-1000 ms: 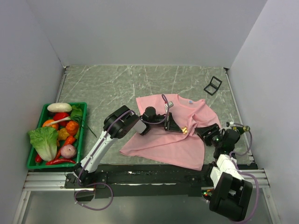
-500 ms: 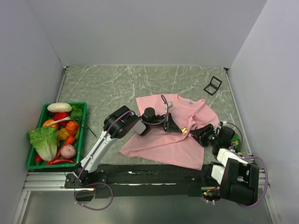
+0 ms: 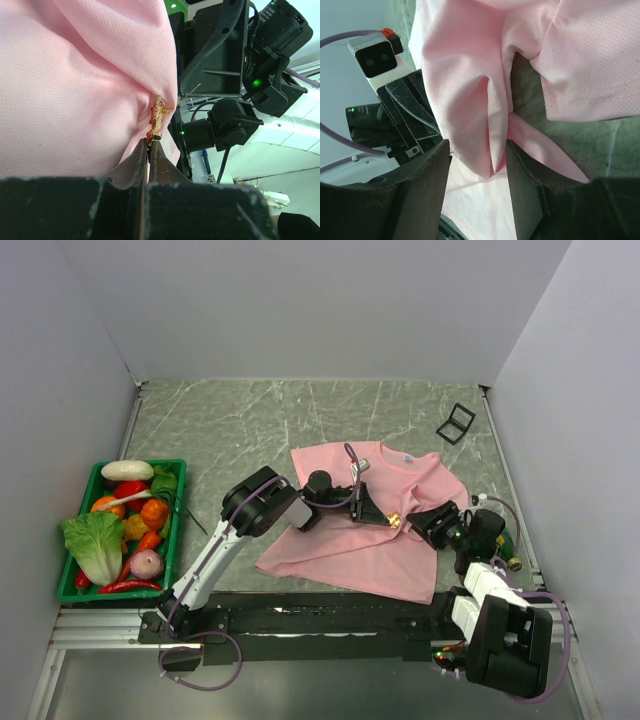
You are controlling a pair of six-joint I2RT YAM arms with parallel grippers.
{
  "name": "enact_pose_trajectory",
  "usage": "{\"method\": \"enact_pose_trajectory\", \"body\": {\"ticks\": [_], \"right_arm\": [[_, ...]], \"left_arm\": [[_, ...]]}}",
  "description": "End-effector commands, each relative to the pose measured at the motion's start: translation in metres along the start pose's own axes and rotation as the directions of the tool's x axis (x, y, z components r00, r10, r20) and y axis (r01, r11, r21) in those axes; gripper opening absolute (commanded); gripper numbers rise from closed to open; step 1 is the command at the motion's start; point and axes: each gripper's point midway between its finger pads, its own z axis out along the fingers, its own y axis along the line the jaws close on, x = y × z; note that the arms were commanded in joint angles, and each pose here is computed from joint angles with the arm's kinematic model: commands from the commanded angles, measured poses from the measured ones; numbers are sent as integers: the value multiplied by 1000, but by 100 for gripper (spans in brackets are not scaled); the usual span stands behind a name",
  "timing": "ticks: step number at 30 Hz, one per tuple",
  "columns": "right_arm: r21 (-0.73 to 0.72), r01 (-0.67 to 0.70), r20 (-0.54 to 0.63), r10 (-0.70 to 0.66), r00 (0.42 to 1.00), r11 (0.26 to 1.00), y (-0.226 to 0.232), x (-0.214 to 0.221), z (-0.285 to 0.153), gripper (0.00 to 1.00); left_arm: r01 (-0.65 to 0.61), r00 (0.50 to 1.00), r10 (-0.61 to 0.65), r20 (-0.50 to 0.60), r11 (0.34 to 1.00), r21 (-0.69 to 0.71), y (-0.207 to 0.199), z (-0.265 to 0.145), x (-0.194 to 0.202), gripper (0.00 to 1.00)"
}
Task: Pin the brooch onto the clothing
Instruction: Pin the brooch onto the flattened clothing.
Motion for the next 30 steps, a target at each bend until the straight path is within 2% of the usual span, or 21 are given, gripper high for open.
{"method": "enact_pose_trajectory", "body": {"ticks": [1, 15, 30], "right_arm": [[-79, 91, 17, -90, 996, 993, 23, -11, 2, 56], [-83, 122, 1, -122, 993, 989, 29, -11, 12, 55], [-71, 94, -47, -97, 994, 993, 23, -4, 28, 54]], "left_arm": [[-131, 991, 131, 8, 989, 68, -20, -1, -6, 1], [-139, 990, 139, 5, 988, 68, -21, 0, -8, 1], [-151, 988, 151, -6, 987, 59, -21, 1, -8, 1]]}}
